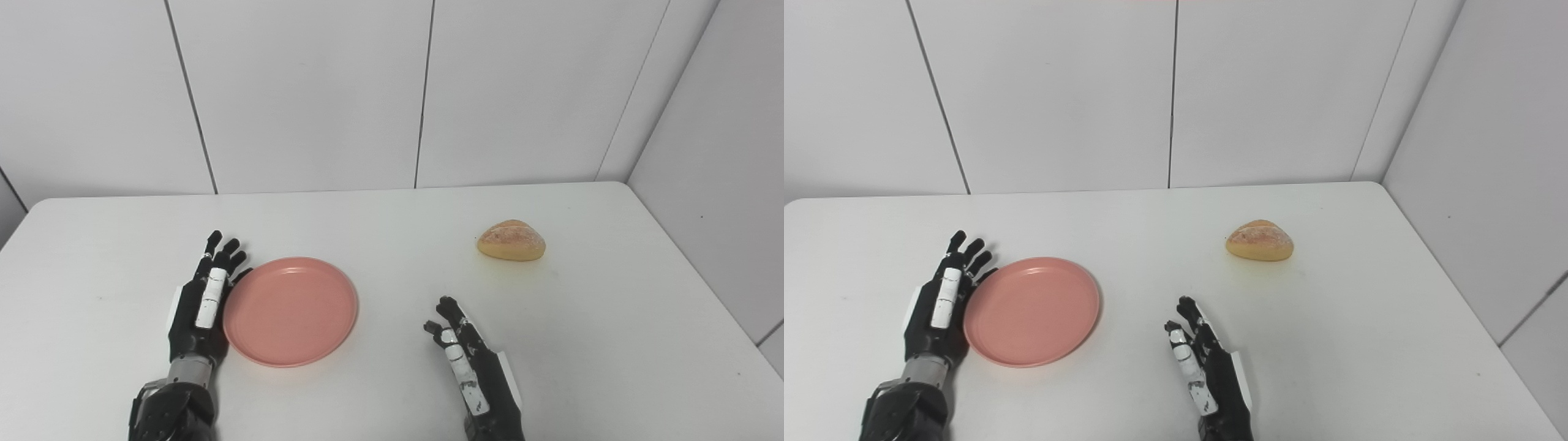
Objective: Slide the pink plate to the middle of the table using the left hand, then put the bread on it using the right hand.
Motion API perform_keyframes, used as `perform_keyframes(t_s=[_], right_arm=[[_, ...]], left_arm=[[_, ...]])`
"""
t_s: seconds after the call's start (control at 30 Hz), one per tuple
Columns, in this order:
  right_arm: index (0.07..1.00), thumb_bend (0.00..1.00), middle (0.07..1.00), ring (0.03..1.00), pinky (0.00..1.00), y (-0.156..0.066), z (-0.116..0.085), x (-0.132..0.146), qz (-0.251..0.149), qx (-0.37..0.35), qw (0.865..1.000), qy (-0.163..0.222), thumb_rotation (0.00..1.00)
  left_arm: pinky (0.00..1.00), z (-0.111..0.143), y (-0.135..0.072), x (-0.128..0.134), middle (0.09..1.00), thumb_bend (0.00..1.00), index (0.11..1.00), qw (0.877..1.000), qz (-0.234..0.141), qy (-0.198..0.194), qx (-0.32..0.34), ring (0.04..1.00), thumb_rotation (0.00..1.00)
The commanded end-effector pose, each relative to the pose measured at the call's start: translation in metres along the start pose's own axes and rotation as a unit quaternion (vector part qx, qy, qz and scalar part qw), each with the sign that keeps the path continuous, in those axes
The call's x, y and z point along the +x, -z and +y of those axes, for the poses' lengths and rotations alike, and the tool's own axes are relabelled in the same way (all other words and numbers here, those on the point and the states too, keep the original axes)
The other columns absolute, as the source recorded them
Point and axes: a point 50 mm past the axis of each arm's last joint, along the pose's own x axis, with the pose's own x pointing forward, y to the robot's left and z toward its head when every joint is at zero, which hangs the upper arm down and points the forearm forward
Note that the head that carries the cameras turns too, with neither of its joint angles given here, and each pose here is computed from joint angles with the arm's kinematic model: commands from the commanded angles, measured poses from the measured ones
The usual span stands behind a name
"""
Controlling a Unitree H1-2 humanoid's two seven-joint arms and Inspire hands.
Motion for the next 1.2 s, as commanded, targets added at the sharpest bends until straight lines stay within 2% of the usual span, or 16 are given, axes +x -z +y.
perform_keyframes(t_s=[0.0,0.13,0.4,0.67,0.93,1.0,1.07,1.17], right_arm=[[0.898,0.74,0.921,0.842,0.9,-0.002,0.013,0.002,-0.01,0.016,1.0,-0.015,0.79],[0.9,0.74,0.921,0.841,0.9,-0.002,0.012,0.002,-0.009,0.013,1.0,-0.014,0.8],[0.889,0.74,0.915,0.833,0.9,-0.001,0.012,0.004,-0.011,0.01,1.0,-0.014,0.8],[0.895,0.74,0.918,0.836,0.89,-0.003,0.01,0.002,-0.009,0.012,1.0,-0.014,0.79],[0.898,0.74,0.921,0.834,0.89,-0.004,0.007,-0.001,-0.013,0.014,1.0,-0.015,0.77],[0.893,0.73,0.913,0.852,0.89,-0.006,0.004,-0.003,-0.023,-0.01,1.0,-0.009,0.77],[0.867,0.73,0.899,0.871,0.89,-0.013,0.0,-0.003,-0.047,-0.08,0.996,0.014,0.77],[0.835,0.73,0.879,0.875,0.87,-0.03,-0.004,0.002,-0.093,-0.153,0.983,0.049,0.74]], left_arm=[[0.81,-0.009,0.002,-0.002,0.922,1.0,0.943,1.0,0.011,0.016,-0.011,0.9,0.74],[0.77,-0.014,0.003,-0.003,0.925,1.0,0.966,1.0,0.013,0.025,-0.007,0.895,0.74],[0.8,-0.017,0.004,-0.004,0.925,0.97,0.97,0.999,0.016,0.034,-0.016,0.911,0.73],[0.77,-0.028,0.002,-0.007,0.929,0.93,0.954,0.999,0.012,0.038,-0.027,0.912,0.72],[0.79,-0.029,0.006,-0.01,0.932,0.96,0.956,0.999,0.015,0.037,-0.027,0.918,0.73],[0.79,-0.028,0.006,-0.012,0.929,0.96,0.953,0.999,0.017,0.034,-0.027,0.916,0.73],[0.79,-0.028,0.007,-0.015,0.925,0.95,0.952,0.999,0.017,0.031,-0.027,0.917,0.72],[0.79,-0.025,0.008,-0.016,0.922,0.96,0.949,0.999,0.018,0.027,-0.026,0.915,0.72]])
